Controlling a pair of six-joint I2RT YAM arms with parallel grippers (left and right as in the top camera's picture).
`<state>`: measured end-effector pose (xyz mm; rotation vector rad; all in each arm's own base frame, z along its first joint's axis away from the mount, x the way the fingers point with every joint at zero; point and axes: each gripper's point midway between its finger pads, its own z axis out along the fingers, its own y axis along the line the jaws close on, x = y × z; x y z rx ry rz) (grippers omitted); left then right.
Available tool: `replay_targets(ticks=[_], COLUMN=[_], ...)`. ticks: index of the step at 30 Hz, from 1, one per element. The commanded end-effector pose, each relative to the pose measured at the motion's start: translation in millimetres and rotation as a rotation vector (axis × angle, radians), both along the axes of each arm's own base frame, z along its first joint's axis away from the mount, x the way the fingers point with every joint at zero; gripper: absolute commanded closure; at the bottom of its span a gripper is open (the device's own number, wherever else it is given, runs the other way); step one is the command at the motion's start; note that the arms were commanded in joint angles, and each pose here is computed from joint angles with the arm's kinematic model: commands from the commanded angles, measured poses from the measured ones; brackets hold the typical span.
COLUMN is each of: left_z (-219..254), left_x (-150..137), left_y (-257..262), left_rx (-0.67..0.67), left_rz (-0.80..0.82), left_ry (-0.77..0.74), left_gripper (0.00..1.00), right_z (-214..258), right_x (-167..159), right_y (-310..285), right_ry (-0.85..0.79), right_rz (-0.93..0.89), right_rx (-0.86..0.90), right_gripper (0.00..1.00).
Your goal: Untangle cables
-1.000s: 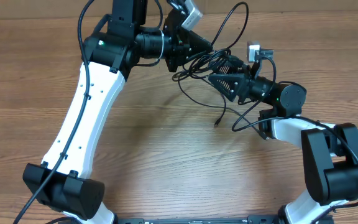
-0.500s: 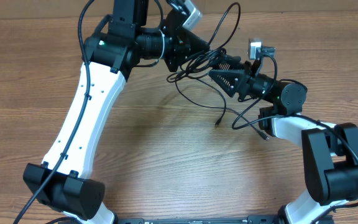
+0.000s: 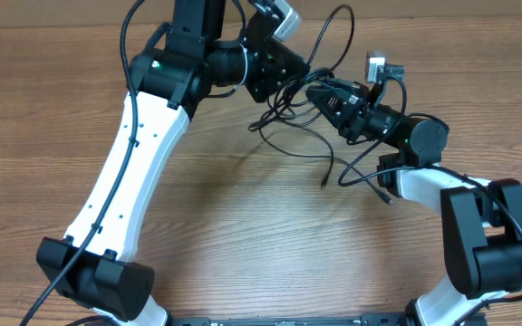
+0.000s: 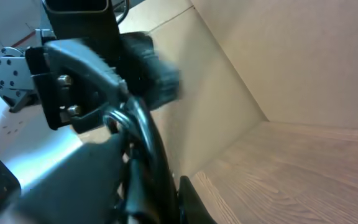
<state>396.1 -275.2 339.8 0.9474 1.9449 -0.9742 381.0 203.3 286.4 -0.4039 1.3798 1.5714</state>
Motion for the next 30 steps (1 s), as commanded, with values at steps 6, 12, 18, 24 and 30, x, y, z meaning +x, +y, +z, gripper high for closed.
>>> replay_targets(ticks=[6, 12, 18, 24, 30], left_z=[-9, -23, -30, -27, -23], left_x=[32, 39, 15, -9, -17], left_y=[30, 65, 74, 62, 55], left_rx=[0.074, 0.116, 0.112, 0.076, 0.052], left_rz=[0.194, 0.268, 0.12, -0.04, -0.096], left_ry=[0.004, 0.065, 0.093, 0.065, 0.049], left_gripper=[0.0, 0.0, 0.08, 0.23, 0.29], right_z=[10, 11, 11, 15, 15], right_x=[2, 2, 3, -1, -5], right_y=[0, 0, -1, -1, 1], right_ry=[-0.028, -0.03, -0.032, -0.06, -0.078], right_rz=[-0.01, -0.01, -0.018, -0.012, 0.004], right_rx=[0.013, 0.015, 0.019, 0.019, 0.011], right_gripper=[0.96, 0.96, 0.96, 0.96, 0.97])
